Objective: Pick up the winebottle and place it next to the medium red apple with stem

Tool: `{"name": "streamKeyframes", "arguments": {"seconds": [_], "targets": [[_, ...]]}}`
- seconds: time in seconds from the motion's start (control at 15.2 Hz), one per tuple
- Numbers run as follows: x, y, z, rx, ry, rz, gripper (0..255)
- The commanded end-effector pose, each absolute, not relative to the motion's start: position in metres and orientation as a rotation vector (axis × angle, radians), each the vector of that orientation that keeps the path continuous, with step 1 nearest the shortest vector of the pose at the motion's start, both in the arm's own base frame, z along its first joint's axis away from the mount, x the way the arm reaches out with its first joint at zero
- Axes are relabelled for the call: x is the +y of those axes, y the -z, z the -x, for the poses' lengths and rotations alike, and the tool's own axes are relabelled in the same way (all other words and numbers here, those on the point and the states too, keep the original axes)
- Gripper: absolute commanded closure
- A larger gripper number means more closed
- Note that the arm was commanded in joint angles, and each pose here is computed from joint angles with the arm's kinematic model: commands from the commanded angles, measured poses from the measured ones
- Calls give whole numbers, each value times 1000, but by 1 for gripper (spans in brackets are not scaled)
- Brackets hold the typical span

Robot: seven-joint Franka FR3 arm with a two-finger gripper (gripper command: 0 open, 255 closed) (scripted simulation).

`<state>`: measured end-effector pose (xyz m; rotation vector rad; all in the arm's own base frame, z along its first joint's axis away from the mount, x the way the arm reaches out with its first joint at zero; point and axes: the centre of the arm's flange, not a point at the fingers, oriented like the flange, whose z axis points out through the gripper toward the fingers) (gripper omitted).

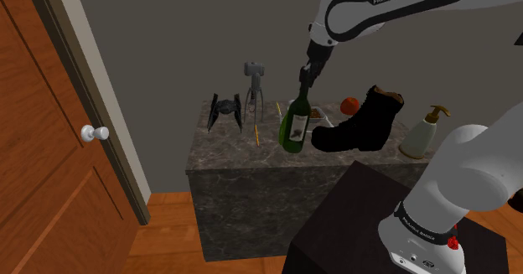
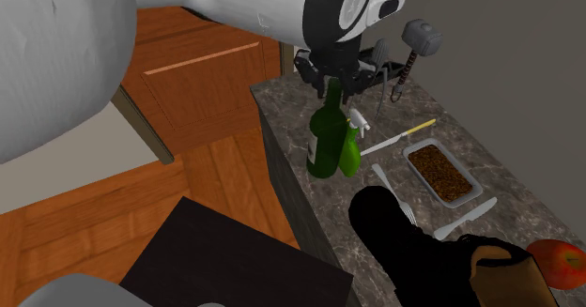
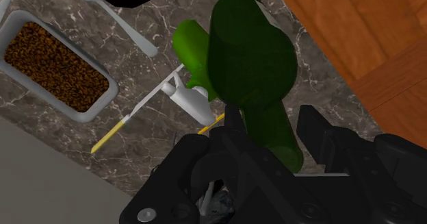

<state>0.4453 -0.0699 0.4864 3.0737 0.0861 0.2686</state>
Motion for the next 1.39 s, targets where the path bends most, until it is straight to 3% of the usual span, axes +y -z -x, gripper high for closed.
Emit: {"name": "streamKeyframes", "arguments": {"seconds": [0.0,1.32], "targets": [[-70,-496,-446,86,-269,-3074,255],[-70,-602,-446,86,-269,-3074,255]]}}
